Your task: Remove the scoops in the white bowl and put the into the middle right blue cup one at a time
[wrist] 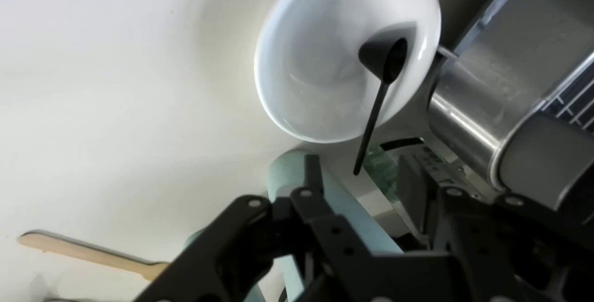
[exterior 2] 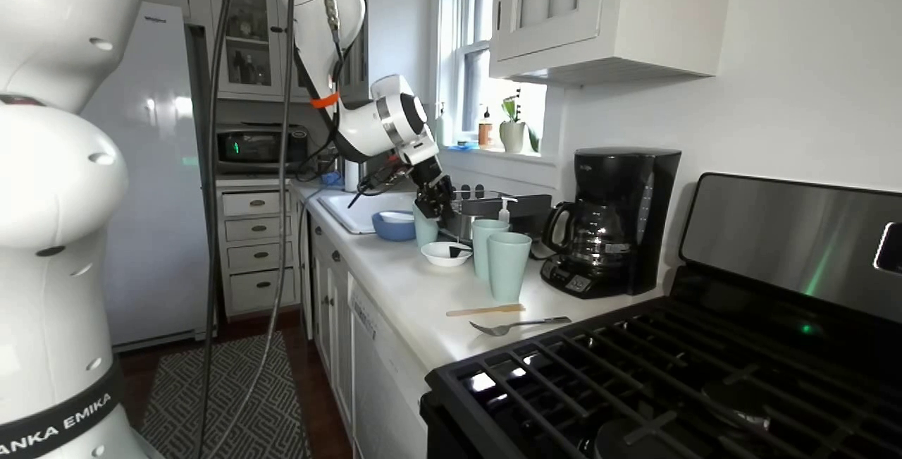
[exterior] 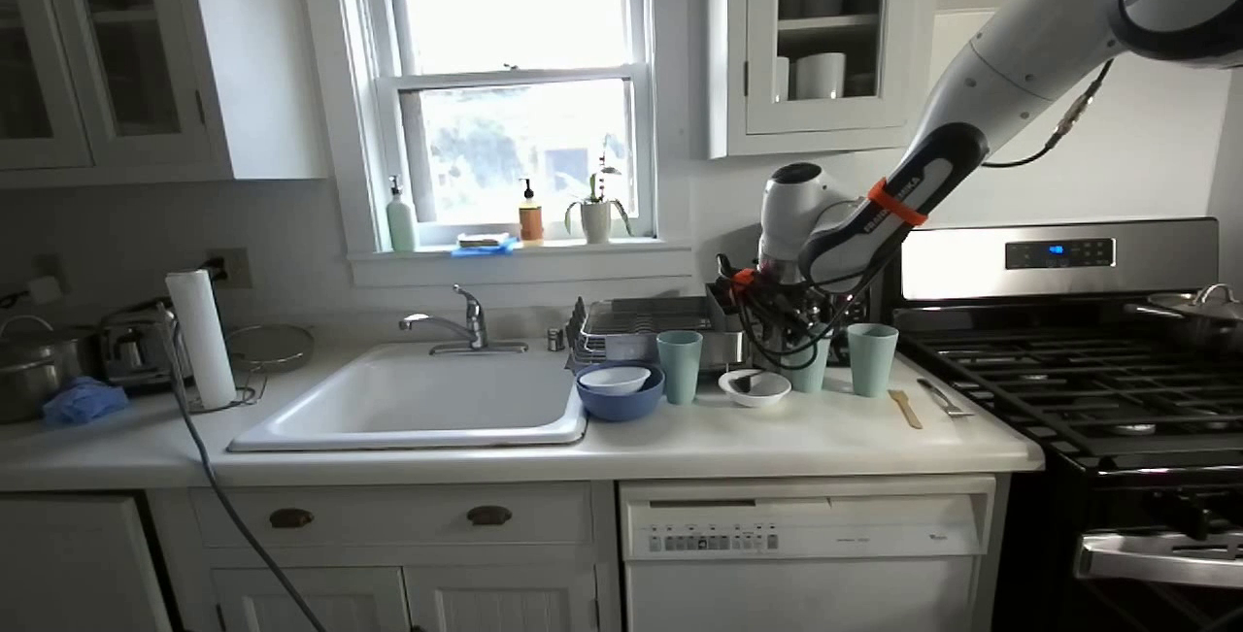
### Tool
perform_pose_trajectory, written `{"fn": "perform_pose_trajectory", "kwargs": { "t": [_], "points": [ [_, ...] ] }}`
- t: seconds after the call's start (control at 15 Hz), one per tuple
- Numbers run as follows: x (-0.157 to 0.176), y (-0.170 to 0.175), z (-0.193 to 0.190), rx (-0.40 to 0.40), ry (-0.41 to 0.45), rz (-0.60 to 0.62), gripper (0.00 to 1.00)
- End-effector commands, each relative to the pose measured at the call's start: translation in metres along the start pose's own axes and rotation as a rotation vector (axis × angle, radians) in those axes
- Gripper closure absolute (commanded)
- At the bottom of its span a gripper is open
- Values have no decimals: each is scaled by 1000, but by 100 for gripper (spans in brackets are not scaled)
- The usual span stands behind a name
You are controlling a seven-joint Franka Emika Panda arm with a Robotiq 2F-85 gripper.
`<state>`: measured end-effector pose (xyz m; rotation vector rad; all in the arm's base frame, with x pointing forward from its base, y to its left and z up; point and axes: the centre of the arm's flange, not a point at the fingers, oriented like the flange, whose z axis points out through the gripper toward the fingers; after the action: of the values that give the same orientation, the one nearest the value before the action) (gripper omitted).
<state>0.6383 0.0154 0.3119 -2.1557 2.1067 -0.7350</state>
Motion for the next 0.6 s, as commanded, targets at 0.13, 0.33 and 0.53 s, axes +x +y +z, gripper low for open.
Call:
{"fn": "perform_pose_trajectory", "kwargs": {
  "t": [0.13, 0.33, 0.53],
  "points": [
    [0, 0, 37, 22, -99, 57, 53],
    [2, 1, 56, 47, -129, 98, 58],
    [4, 3, 71, 58, -136, 117, 64]
  ]
}}
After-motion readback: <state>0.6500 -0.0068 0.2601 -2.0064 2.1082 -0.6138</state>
